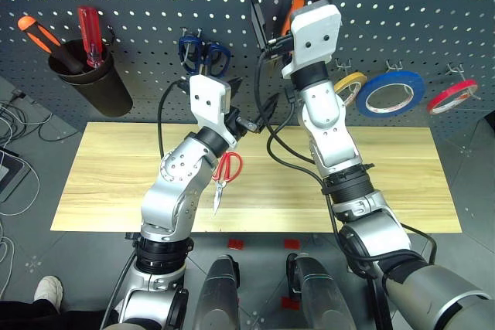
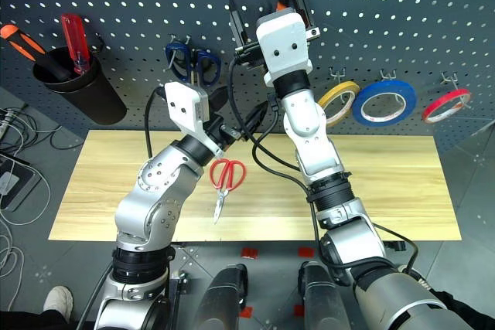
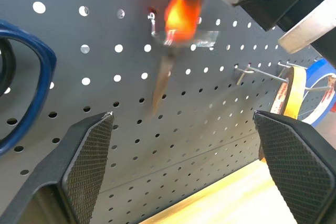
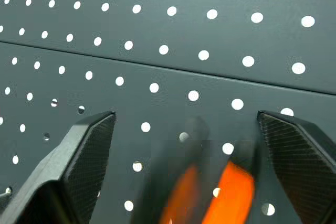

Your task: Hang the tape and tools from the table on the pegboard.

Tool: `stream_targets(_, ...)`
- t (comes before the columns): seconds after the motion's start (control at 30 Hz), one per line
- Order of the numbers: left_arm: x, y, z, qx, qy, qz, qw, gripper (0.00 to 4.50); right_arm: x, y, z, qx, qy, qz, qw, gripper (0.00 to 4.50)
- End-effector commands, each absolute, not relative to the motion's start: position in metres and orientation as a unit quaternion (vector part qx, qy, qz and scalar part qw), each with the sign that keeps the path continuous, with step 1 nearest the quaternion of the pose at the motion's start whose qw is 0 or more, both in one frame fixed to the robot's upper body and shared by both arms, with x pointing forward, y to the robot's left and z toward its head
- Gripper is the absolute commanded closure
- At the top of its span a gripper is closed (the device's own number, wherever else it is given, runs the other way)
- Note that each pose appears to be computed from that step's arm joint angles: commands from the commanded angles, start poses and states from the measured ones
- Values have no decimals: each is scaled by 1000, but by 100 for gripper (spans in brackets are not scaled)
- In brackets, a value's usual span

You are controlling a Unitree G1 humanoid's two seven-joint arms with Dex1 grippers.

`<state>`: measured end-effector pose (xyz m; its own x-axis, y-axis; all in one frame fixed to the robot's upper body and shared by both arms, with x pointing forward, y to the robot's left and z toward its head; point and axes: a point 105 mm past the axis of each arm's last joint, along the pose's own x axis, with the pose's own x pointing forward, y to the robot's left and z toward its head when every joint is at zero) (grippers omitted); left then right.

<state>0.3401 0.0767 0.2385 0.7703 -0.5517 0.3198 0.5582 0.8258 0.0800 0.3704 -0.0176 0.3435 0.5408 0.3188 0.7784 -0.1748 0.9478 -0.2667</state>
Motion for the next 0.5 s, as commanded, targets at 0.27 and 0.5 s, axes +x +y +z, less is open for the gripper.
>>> stream_targets(0.27, 329, 80, 251, -8, -194, -298, 935, 0, 352, -24, 348, -71, -482, 157, 859, 1)
stream_targets(0.5, 323, 82, 252, -9, -195, -298, 934, 0, 345, -32, 345, -63, -475, 170, 861, 1)
